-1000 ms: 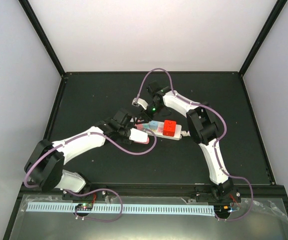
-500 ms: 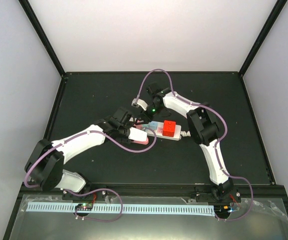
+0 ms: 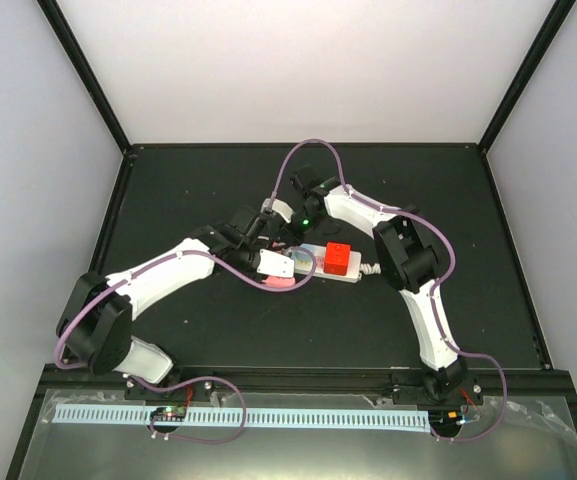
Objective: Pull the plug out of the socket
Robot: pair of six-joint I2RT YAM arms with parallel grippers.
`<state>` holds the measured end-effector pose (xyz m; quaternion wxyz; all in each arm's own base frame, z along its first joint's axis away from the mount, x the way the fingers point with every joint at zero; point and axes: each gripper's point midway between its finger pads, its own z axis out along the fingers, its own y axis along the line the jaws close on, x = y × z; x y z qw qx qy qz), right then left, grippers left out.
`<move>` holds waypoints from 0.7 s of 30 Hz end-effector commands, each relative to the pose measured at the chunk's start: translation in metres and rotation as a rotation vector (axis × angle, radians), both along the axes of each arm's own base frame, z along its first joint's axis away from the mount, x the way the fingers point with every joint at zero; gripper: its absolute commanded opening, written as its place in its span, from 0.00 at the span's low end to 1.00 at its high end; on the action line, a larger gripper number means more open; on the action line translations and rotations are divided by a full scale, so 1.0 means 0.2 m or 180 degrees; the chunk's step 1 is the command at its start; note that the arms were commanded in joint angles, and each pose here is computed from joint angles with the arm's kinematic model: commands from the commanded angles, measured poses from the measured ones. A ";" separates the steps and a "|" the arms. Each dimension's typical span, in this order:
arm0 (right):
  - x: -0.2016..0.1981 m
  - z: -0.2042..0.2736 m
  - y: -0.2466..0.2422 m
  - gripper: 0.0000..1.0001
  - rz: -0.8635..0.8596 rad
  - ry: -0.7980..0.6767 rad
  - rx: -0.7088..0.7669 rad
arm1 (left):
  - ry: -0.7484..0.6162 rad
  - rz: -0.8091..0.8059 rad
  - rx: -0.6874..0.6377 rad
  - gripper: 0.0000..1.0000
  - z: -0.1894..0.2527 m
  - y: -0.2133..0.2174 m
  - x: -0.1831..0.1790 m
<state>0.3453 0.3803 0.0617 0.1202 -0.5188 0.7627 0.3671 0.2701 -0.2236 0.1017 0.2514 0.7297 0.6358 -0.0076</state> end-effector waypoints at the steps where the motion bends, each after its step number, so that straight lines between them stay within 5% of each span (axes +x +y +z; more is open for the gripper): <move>1: -0.13 -0.41 -0.21 0.39 0.0027 0.0173 -0.0973 | -0.0177 0.0072 -0.0175 0.01 0.19 -0.03 0.08; 13: -0.13 -0.43 -0.20 0.39 0.0042 0.0137 -0.1000 | -0.0551 -0.0099 -0.0399 0.01 0.29 -0.04 0.07; 21: -0.13 -0.43 -0.20 0.39 0.0036 0.0144 -0.1001 | -0.0235 0.0006 -0.0391 0.02 0.25 0.00 0.07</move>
